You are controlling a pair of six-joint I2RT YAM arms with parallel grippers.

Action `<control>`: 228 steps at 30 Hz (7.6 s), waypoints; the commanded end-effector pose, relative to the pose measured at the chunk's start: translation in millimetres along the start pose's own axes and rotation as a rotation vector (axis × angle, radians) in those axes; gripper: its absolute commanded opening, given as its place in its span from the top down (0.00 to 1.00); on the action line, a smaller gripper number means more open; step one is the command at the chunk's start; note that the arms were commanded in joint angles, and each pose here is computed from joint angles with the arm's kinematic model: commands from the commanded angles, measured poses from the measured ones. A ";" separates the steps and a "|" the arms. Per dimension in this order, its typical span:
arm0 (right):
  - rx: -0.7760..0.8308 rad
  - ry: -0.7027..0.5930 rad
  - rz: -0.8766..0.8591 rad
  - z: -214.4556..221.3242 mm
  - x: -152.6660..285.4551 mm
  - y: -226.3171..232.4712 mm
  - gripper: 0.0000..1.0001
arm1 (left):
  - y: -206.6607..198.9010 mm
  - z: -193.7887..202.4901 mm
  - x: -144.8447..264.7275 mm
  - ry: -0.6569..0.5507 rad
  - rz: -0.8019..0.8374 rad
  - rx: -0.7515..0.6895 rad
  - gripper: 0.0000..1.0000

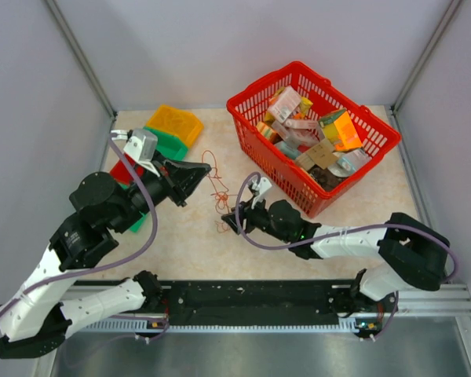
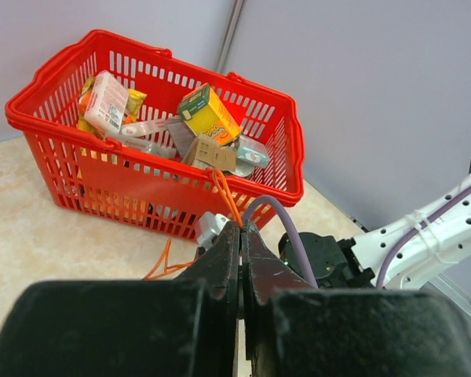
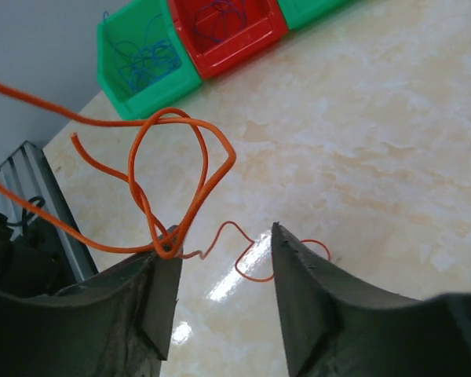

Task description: Untangle the cables

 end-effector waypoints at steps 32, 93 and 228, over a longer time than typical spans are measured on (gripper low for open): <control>-0.299 -0.402 0.426 2.1 202.4 -90.6 1.00 | 107.0 4.2 75.9 -0.111 -0.993 -0.285 1.00; -0.125 -0.053 0.204 -16.9 163.6 -25.9 1.00 | 27.3 173.9 -48.5 0.531 -0.115 -0.082 1.00; -0.314 -0.380 0.317 -53.4 265.4 -46.2 0.32 | 358.9 197.7 -72.7 0.265 -1.066 1.045 1.00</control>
Point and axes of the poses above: each gripper's point midway between its finger pads, its own x axis back along the fingers, its own y axis along the line the jaws close on, z = x × y, the point moved 7 cm from there along x, back along the fingers, and after that the axes turned 13 degrees about -x, right-handed, at the moved point
